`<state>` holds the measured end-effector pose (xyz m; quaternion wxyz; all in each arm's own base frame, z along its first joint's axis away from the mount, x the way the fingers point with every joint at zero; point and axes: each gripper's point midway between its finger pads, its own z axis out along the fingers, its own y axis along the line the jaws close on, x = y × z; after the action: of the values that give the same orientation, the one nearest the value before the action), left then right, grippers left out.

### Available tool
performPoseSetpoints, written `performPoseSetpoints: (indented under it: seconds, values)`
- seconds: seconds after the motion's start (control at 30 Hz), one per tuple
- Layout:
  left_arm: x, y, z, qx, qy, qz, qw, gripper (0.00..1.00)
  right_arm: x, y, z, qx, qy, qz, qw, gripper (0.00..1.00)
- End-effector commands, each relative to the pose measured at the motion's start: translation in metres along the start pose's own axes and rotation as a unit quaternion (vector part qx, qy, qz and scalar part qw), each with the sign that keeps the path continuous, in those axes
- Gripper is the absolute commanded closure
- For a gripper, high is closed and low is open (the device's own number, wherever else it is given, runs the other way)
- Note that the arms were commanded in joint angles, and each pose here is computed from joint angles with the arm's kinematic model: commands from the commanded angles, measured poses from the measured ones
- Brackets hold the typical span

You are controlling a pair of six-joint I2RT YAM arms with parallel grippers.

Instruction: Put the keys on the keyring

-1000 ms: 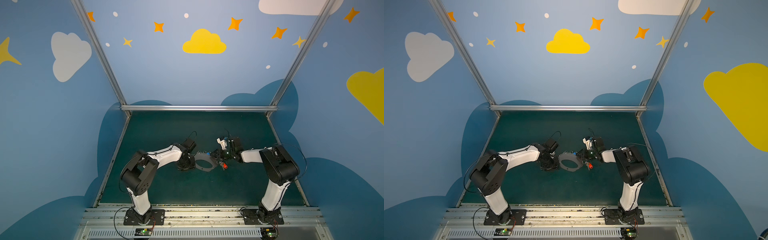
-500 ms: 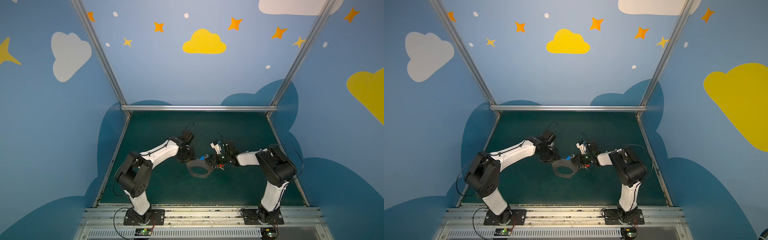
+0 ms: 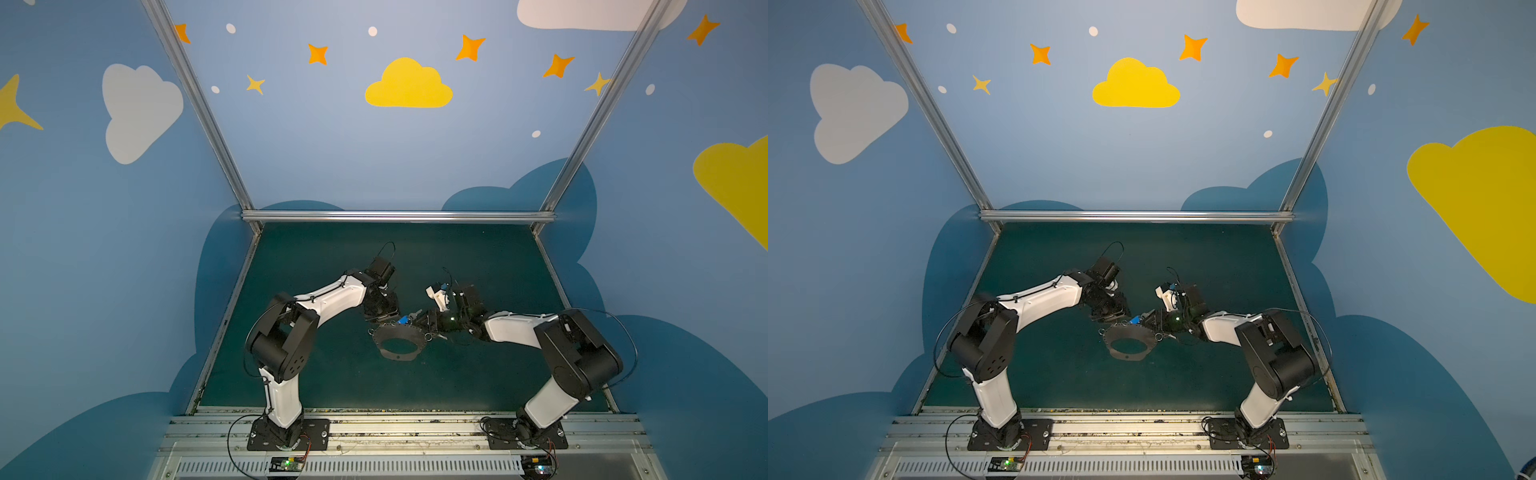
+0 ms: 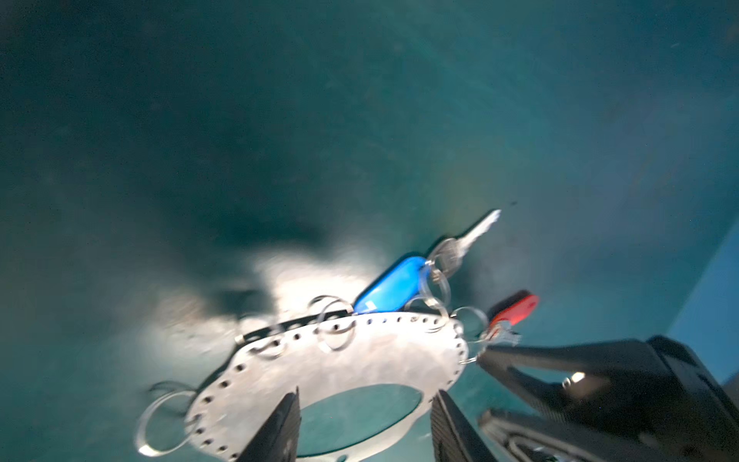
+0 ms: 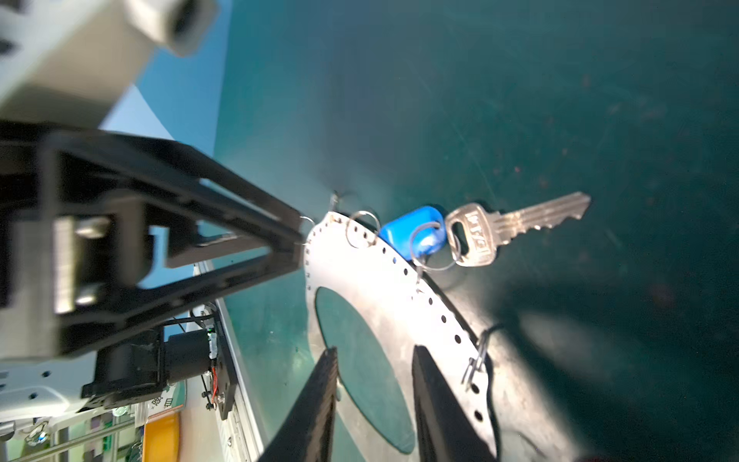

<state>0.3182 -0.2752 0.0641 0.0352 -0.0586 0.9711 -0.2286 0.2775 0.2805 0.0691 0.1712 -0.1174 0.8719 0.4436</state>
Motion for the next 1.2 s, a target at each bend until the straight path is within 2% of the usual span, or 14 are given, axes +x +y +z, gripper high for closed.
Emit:
performPoseSetpoints:
  seconds: [0.0,0.27,0.43,0.73,0.83,1.0,1.17]
  values:
    - [-0.001,-0.016,0.006,0.014,0.012,0.004,1.0,0.45,-0.002,-0.002,-0.017,0.013,-0.022,0.005,1.0,0.65]
    - [0.007,-0.022,0.028,-0.002,0.04,0.0,0.999,0.46,-0.006,-0.013,-0.038,0.035,-0.056,0.012,0.998,0.64]
    - [0.009,-0.026,0.038,-0.007,0.05,-0.001,0.999,0.5,-0.005,-0.018,-0.041,0.039,-0.065,0.017,0.997,0.64]
    - [-0.002,-0.018,0.048,-0.033,0.045,-0.005,0.998,0.71,0.001,-0.019,-0.042,0.033,-0.07,0.024,0.997,0.64]
    - [-0.007,-0.02,0.049,-0.032,0.039,-0.002,0.999,0.87,0.003,-0.019,-0.043,0.03,-0.072,0.027,0.997,0.64]
    - [-0.011,-0.021,0.048,-0.035,0.037,0.0,0.999,0.96,0.005,-0.019,-0.042,0.025,-0.072,0.031,0.997,0.65]
    - [-0.015,-0.029,0.032,-0.02,0.019,0.01,1.0,0.96,0.008,-0.018,-0.038,0.022,-0.066,0.028,0.997,0.65]
